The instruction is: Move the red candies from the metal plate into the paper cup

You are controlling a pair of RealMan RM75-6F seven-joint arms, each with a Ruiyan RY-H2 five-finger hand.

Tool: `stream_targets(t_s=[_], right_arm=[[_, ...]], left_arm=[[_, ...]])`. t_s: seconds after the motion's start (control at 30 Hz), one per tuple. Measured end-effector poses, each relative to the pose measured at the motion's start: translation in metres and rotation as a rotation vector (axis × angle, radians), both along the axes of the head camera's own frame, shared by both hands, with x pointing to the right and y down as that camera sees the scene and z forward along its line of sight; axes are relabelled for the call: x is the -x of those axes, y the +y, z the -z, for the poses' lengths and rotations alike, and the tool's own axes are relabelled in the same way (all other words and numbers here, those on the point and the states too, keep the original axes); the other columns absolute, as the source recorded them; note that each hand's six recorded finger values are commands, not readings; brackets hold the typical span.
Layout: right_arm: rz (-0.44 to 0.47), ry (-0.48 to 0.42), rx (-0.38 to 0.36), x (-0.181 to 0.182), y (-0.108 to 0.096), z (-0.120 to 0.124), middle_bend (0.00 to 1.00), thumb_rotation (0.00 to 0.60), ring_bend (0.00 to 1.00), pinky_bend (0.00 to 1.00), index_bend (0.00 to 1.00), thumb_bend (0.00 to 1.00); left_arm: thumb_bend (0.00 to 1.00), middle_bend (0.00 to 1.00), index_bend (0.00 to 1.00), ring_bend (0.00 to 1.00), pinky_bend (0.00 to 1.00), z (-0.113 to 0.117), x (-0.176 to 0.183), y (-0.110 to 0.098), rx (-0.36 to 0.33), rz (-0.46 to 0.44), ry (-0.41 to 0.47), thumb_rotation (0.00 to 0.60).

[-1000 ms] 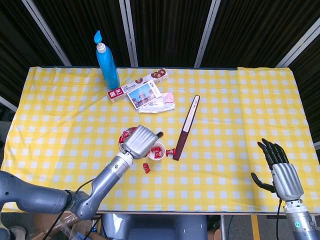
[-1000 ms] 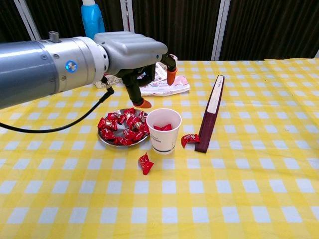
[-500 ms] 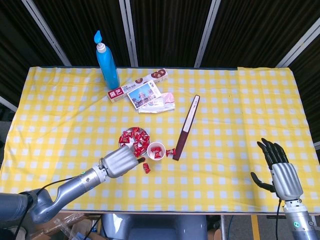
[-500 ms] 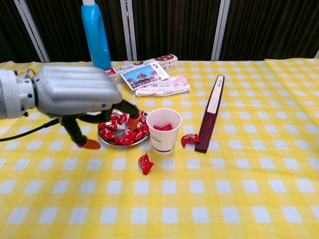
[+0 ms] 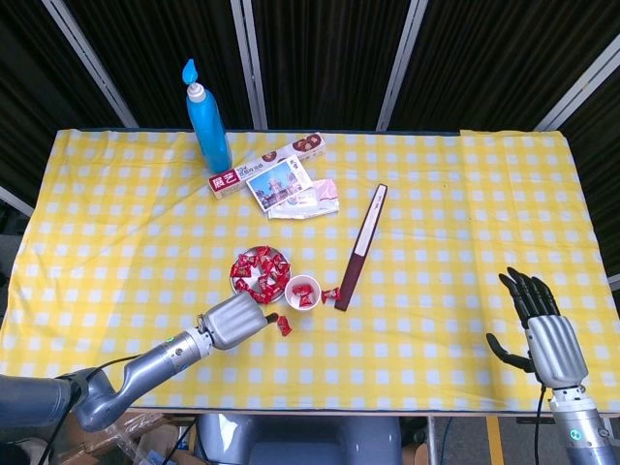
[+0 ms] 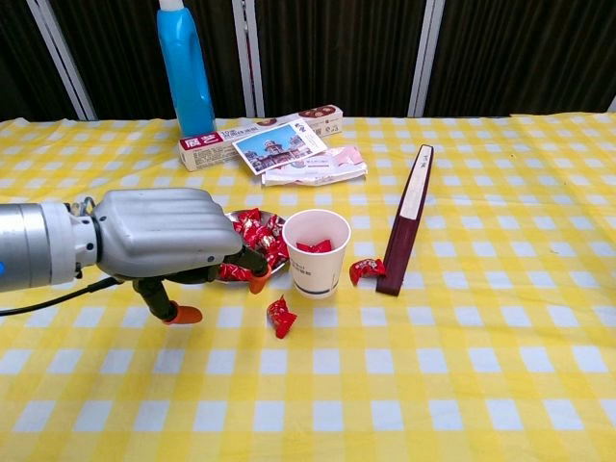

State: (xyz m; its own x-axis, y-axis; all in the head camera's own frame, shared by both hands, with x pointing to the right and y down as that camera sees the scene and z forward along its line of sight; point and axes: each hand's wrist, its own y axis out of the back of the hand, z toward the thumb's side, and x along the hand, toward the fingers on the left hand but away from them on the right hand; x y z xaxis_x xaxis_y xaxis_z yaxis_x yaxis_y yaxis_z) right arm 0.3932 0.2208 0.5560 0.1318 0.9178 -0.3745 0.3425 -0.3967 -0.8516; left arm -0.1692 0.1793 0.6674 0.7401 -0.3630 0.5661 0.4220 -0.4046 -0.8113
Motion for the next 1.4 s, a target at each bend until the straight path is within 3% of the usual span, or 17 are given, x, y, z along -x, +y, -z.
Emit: stream_targets(t_s=[0.47,1.03,1.4], right_arm=[[-0.005,-0.007,0.005,0.000,0.000,0.000,0.00,0.600,0.00,0.00,0.00,0.39],[-0.001,-0.005,0.005,0.001,0.001,0.000,0.00,0.600,0.00,0.00,0.00,0.39],[-0.005,-0.009,0.000,0.000,0.000,0.001,0.00,0.600,0.00,0.00,0.00,0.39]], left_arm=[[0.37,0.95,0.31,0.91,0.94,-0.021,-0.028,0.010,0.001,-0.012,-0.016,0.600],[0.37,0.95,0.31,0.91,0.94,-0.022,-0.037,0.007,-0.007,0.026,0.006,0.600],[0.41,0.95,0.57,0.91,0.95,-0.027,-0.043,0.012,-0.004,0.024,0.003,0.600]])
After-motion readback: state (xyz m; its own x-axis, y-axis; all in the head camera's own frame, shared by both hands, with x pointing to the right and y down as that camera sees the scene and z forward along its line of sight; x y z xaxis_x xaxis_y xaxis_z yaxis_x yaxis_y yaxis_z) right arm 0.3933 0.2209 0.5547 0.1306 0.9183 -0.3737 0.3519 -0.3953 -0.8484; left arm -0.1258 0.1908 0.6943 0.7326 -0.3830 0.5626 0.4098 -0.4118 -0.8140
